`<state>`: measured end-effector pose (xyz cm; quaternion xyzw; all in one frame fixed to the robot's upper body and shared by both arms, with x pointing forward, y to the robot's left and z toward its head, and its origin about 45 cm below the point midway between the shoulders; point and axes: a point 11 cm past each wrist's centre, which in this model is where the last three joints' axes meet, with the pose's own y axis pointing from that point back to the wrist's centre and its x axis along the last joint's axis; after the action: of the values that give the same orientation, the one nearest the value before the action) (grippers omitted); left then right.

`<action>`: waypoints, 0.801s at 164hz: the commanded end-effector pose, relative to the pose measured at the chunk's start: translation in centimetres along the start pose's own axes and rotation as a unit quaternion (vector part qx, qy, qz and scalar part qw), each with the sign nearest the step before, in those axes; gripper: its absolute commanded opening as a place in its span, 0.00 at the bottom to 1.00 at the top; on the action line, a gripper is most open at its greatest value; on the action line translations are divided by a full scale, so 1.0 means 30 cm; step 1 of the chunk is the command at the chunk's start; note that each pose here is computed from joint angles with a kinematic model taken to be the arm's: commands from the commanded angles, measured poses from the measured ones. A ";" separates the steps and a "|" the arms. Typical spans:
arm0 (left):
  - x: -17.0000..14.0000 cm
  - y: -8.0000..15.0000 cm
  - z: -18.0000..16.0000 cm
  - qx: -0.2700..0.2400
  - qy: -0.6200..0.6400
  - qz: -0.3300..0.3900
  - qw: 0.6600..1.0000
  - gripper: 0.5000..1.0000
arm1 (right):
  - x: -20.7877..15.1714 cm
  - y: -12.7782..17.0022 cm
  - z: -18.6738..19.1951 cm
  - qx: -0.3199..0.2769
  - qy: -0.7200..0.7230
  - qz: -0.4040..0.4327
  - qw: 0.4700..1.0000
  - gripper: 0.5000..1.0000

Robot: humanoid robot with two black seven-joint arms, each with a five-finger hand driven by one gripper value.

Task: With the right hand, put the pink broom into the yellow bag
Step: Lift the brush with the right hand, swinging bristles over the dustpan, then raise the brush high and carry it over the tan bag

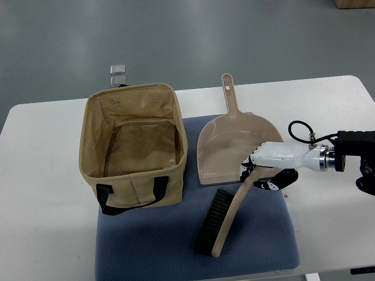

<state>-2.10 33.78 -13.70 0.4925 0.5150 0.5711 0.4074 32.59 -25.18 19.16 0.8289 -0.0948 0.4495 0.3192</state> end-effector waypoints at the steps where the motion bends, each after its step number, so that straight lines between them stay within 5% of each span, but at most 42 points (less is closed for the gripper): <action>1: 0.001 0.000 0.000 0.000 0.000 0.000 1.000 1.00 | 0.041 0.021 0.014 -0.007 -0.009 0.021 1.000 0.07; 82: 0.001 0.000 0.000 0.000 0.000 0.000 1.000 1.00 | 0.102 0.106 0.059 -0.025 -0.052 0.060 0.997 0.07; 131: -0.001 0.000 0.000 0.000 0.000 -0.001 1.000 1.00 | 0.276 0.190 0.081 -0.038 -0.049 0.110 0.992 0.07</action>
<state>-2.09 33.78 -13.70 0.4925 0.5150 0.5711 0.4075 35.43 -29.61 25.07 0.8276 -0.2050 0.4284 0.2991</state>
